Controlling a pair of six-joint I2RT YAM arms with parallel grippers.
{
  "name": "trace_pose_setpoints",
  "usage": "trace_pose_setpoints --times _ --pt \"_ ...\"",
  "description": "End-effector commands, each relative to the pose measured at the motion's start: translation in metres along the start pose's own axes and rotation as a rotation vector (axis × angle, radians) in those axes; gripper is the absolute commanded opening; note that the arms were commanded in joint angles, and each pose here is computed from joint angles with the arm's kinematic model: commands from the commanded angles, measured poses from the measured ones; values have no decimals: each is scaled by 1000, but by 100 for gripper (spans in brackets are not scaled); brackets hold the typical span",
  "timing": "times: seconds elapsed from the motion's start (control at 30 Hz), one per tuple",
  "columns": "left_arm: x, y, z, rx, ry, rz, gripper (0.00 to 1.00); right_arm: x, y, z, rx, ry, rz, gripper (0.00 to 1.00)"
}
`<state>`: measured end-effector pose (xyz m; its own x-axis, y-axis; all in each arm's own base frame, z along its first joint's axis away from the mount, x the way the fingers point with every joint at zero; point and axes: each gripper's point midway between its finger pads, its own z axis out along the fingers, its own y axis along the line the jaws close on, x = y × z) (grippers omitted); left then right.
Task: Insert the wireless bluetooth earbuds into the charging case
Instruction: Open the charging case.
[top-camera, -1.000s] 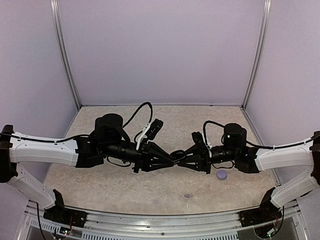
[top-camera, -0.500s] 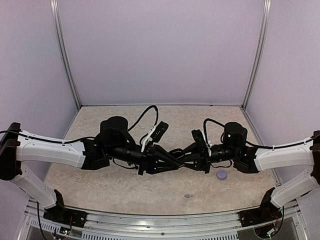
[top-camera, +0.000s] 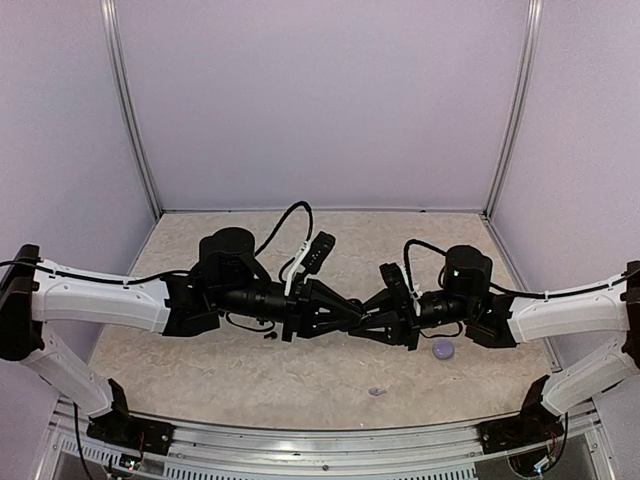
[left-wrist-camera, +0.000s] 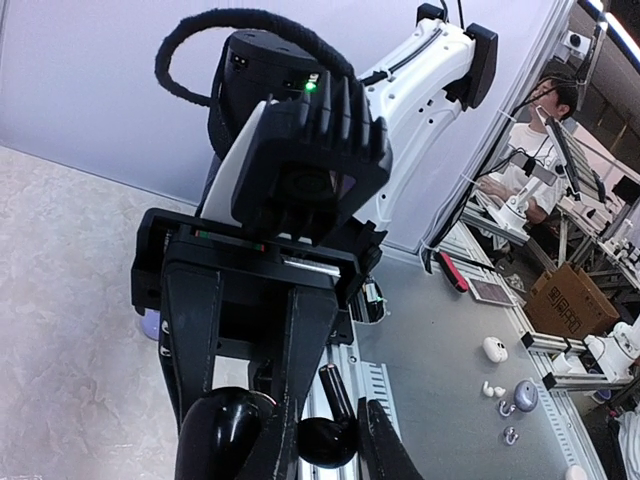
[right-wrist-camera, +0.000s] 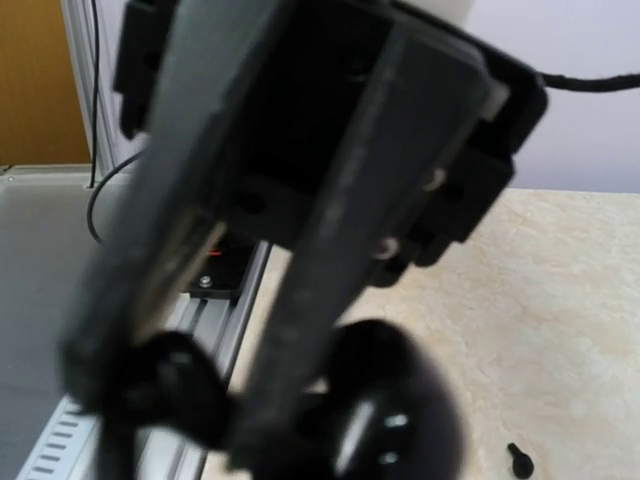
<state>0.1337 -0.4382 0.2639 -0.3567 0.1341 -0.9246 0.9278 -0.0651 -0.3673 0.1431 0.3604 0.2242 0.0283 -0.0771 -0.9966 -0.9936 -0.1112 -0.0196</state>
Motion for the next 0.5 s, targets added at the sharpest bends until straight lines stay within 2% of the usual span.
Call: trace_pose_setpoints --times 0.0,0.3,0.47 --pt "-20 7 -9 -56 -61 43 11 -17 10 0 -32 -38 -48 0" --pt "-24 11 -17 -81 -74 47 11 -18 14 -3 -40 -48 -60 0" --pt "-32 0 -23 -76 -92 88 11 -11 5 -4 23 -28 -73 0"
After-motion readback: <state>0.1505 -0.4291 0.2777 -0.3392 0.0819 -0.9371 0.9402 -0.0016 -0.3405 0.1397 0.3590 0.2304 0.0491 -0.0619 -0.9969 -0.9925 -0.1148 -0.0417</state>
